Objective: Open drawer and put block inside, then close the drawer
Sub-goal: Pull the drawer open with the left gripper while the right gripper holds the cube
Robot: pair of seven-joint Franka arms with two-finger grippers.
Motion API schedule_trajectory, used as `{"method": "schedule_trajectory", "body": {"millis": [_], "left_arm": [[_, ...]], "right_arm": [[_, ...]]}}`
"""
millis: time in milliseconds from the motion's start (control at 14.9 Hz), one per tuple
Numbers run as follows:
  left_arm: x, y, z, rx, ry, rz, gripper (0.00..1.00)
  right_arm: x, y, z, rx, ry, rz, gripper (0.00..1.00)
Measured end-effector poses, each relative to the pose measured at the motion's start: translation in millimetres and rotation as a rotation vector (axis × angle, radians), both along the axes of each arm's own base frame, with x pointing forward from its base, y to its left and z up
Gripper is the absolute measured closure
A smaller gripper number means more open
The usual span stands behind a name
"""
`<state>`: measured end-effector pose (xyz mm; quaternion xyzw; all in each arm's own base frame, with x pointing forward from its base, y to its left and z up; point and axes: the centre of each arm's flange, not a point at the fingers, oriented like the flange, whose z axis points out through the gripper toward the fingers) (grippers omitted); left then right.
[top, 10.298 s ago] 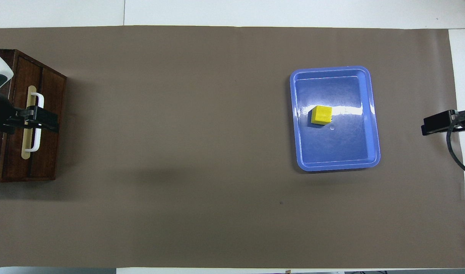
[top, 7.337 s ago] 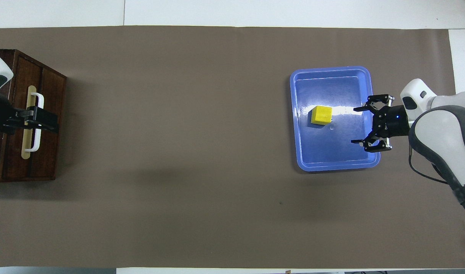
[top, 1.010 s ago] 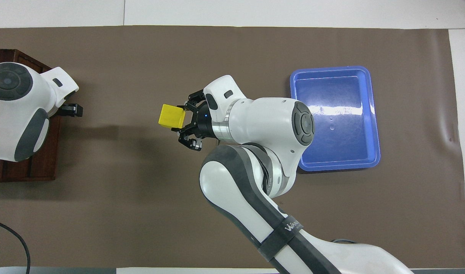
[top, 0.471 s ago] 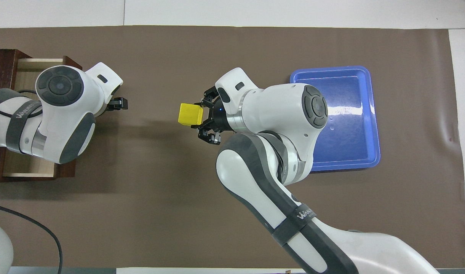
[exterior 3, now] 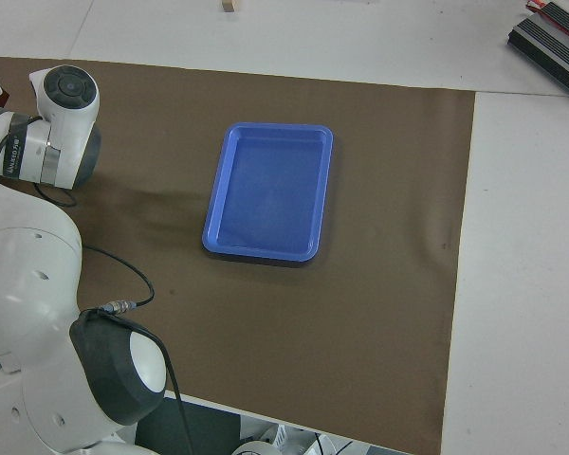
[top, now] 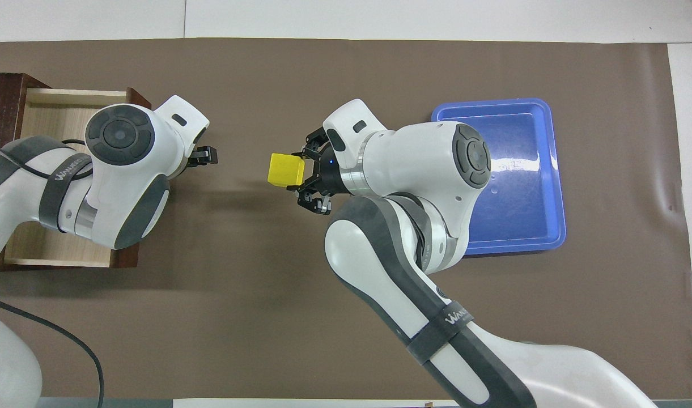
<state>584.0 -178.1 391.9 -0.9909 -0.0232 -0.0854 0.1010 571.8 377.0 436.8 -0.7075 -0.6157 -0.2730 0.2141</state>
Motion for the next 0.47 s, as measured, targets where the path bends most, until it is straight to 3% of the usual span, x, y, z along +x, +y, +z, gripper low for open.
{"method": "schedule_trajectory", "body": {"millis": [337, 471], "left_arm": [[9, 2, 23, -0.004, 0.030, 0.061, 0.00], [14, 3, 46, -0.051, 0.050, 0.113, 0.00]], "right_arm": [[1.4, -4, -1, -0.004, 0.005, 0.010, 0.45], [5.1, -10, -2, -0.007, 0.005, 0.014, 0.45]]}}
